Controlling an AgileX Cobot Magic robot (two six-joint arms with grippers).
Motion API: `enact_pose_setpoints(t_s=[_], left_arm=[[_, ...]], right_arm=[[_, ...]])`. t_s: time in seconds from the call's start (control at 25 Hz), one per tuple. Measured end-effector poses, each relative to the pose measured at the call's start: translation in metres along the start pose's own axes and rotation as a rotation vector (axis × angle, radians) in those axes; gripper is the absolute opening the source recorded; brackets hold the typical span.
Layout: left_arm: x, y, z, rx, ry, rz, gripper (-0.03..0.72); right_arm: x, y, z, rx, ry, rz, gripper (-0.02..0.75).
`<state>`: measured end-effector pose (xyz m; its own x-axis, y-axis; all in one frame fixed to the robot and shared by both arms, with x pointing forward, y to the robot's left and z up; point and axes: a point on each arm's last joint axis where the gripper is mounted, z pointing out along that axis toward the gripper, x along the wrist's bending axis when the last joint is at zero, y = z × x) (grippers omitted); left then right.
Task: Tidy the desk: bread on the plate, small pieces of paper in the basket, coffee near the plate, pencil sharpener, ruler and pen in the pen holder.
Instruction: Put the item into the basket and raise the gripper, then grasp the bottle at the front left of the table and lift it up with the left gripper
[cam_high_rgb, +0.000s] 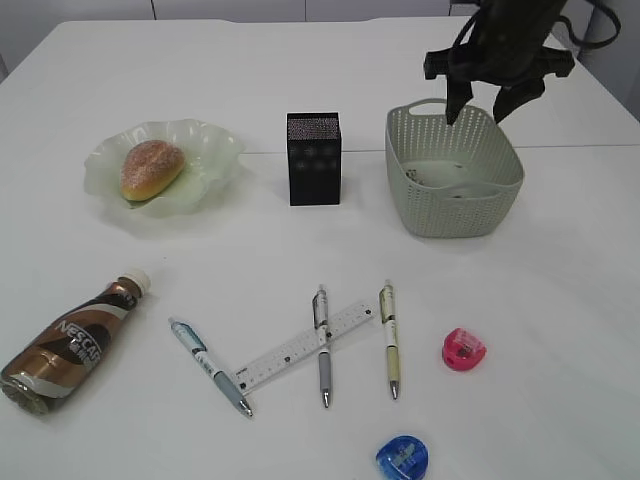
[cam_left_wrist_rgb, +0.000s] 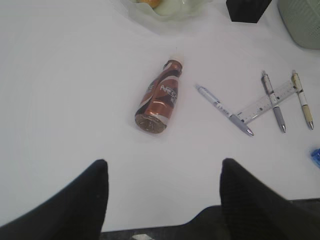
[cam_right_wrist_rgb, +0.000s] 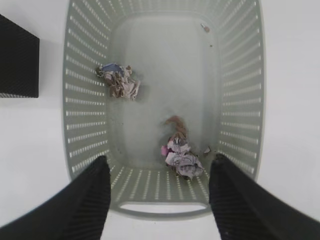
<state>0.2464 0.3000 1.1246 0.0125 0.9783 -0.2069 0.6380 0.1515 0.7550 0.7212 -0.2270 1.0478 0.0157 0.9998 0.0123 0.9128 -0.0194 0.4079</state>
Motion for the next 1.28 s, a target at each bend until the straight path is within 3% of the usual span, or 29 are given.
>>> enact_pose_setpoints(t_s=[0.2,0.4,0.68,1.04,1.28], left_arm=[[0.000,0.000,0.000,0.000,0.000,0.000,0.506],[0.000,0.000,0.000,0.000,0.000,0.000,0.506],[0.000,0.000,0.000,0.000,0.000,-0.005,0.506],[-0.003,0.005,0.008,0.043,-0.009,0.024,0.506],[-0.007,0.010,0.017,0.094,-0.020,0.082,0.505]], right_arm=[[0.000,0.004,-0.012,-0.002,0.005,0.005,0.491],[0.005,0.004,-0.027,-0.014,0.069,0.026,0.491],[0.007,0.003,-0.097,-0.129,0.159,0.047,0.489],[0.016,-0.011,-0.178,-0.239,0.365,0.075,0.489],[0.013,-0.028,-0.198,-0.244,0.375,0.049,0.489]])
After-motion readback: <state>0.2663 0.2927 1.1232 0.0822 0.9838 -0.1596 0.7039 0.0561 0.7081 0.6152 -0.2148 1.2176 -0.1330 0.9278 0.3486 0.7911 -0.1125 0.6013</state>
